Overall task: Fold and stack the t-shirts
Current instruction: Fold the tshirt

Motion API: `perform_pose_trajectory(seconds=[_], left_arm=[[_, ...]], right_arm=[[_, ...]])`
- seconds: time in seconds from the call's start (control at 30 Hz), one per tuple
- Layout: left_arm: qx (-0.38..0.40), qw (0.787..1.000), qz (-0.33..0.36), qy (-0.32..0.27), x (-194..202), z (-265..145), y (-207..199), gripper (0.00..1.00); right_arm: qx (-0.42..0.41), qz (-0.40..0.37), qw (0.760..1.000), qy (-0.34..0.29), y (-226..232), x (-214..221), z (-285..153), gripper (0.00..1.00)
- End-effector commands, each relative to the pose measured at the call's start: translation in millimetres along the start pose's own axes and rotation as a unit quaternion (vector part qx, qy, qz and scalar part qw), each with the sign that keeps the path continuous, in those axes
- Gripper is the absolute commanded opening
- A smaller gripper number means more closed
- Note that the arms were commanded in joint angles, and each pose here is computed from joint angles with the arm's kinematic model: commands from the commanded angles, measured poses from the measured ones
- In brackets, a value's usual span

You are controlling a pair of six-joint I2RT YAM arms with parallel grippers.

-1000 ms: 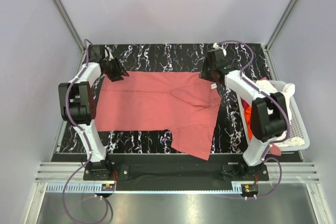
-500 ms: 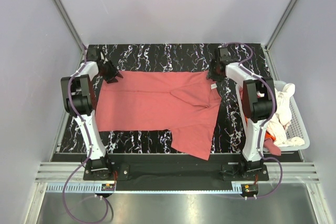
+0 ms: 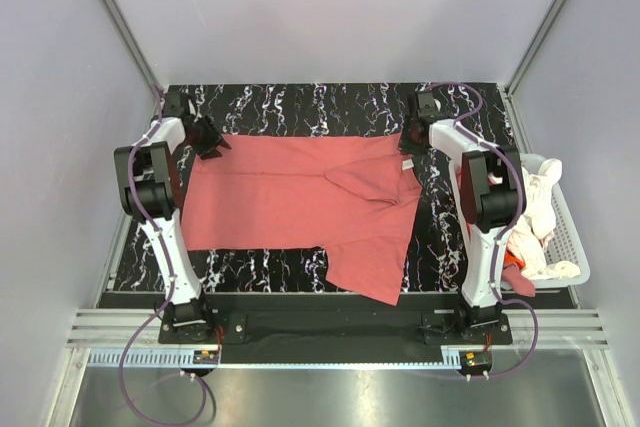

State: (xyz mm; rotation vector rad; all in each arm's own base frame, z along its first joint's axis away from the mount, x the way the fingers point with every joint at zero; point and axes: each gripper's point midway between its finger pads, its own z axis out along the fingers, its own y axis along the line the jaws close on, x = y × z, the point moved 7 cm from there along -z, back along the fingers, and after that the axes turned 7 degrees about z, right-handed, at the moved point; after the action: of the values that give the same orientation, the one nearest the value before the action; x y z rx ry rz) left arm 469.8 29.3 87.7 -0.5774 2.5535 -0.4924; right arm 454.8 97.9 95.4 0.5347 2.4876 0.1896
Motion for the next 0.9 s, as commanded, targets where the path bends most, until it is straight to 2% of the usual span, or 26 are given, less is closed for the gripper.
perform_pose_trajectory(seconds=[0.0,0.13,0.3,0.4,0.57,0.73,0.87], left_arm=[[-0.040,0.999,-0.012,-0.012,-8,9,22,0.46],[-0.045,0.999,-0.016,-0.008,-5,11,26,0.46],[-0.052,0.999,-0.017,-0.004,-3,15,30,0.46],[-0.049,0.999,-0.016,-0.004,-3,14,28,0.46],[-0.049,0.999,-0.011,-0.010,-8,9,26,0.47],[-0.054,0.998,-0.011,-0.009,-10,7,28,0.48],[-0.047,0.999,-0.015,-0.006,-8,8,27,0.48]], right_arm=[[0.006,0.029,0.999,-0.035,-1,-14,-32,0.03],[0.026,0.044,0.998,-0.030,-10,-2,-30,0.04],[0.013,0.068,0.997,-0.020,-13,12,-24,0.04],[0.013,0.072,0.997,-0.023,-13,13,-18,0.10],[0.025,0.058,0.997,-0.034,-13,0,-16,0.27],[0.009,0.059,0.995,-0.075,-7,-25,-56,0.29],[-0.021,0.052,0.995,-0.084,4,-37,-69,0.22]])
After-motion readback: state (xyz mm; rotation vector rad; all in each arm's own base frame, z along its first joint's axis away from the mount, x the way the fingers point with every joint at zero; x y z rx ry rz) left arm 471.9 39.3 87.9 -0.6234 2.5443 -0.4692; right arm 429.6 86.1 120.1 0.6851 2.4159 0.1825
